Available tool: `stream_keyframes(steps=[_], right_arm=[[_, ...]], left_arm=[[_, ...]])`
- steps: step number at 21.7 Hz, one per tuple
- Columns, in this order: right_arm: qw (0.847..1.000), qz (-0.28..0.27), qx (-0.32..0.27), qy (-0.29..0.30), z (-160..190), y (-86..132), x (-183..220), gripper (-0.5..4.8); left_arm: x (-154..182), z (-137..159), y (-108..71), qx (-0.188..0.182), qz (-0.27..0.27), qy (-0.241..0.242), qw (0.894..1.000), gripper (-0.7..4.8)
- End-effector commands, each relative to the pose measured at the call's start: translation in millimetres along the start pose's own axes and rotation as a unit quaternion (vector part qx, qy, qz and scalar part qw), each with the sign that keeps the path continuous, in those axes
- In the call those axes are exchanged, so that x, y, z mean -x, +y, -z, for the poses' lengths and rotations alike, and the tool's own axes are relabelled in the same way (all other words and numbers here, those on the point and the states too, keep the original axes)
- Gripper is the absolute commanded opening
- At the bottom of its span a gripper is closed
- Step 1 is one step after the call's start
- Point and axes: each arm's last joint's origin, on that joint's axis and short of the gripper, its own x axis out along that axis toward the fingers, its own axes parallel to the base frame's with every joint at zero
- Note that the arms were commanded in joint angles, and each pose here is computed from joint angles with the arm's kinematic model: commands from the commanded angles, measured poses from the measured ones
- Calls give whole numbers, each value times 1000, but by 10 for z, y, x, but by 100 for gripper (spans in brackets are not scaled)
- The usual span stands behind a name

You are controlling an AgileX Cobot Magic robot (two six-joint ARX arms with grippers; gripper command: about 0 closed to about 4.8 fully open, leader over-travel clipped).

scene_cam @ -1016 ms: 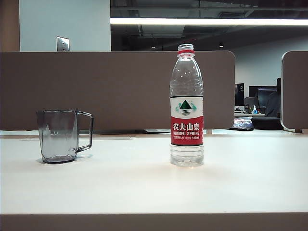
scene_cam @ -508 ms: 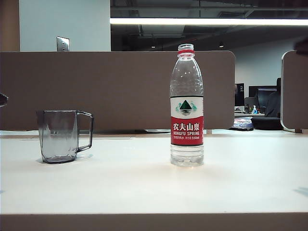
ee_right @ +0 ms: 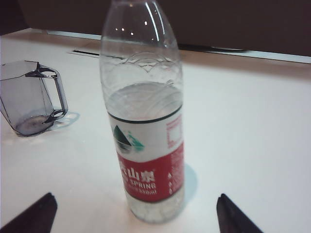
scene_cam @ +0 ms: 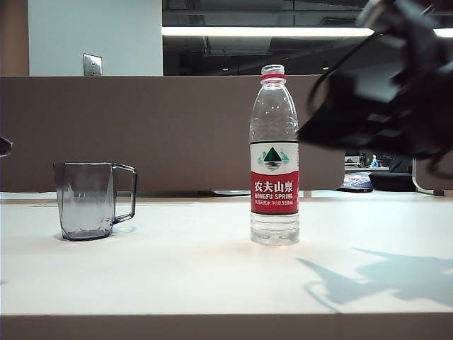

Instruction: Pick up the mineral water bottle on the table and pour water into the mug until it's half full.

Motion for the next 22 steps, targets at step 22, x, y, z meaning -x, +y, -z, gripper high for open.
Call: stream_keyframes(steps=[22], right_arm=[[999, 36, -1, -27, 149, 46, -1181, 479]], left_arm=[[2, -16, -1, 0, 1, -5, 1000, -5]])
